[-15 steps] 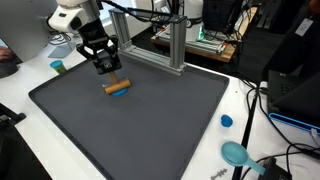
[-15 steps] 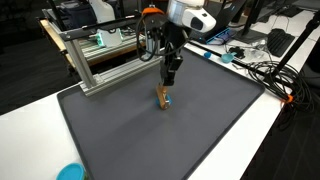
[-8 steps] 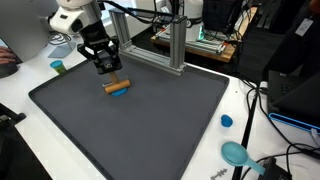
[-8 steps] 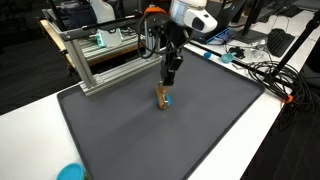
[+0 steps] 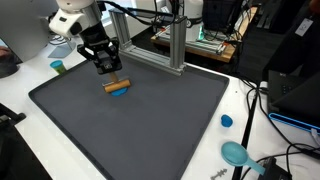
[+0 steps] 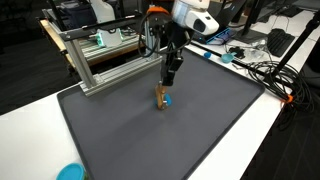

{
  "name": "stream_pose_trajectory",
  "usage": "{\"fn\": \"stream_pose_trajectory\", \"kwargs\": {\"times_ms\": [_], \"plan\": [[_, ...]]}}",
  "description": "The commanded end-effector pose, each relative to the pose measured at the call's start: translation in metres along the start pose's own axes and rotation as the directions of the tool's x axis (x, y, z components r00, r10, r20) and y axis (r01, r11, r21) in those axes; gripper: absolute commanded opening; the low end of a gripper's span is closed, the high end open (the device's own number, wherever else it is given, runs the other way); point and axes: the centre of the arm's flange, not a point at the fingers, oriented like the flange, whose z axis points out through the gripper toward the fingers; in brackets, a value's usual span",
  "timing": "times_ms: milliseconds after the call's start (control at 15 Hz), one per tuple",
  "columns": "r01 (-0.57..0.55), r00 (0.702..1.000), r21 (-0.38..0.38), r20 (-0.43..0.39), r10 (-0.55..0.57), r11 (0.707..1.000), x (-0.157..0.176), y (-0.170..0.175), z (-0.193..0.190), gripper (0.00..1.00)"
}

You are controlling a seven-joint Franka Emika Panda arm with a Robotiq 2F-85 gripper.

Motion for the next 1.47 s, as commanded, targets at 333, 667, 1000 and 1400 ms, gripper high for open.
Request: {"fn": "stream_pose_trajectory", "kwargs": {"times_ms": [333,667,1000,1400], "plan": [[-0.073,0.987,0.08,0.146,0.061,0.994,-0.005,0.014,0.075,0.21],[-0.125,0.98,0.073,0.166,0.112,0.989,-0.008,0.019,0.075,0.21],[-0.098,0.988,0.152,0.131,0.079,0.983,-0.026,0.028,0.073,0.21],[-0.111,0.994,0.215,0.028,0.107,0.97,-0.062,0.059,0.058,0.21]]}}
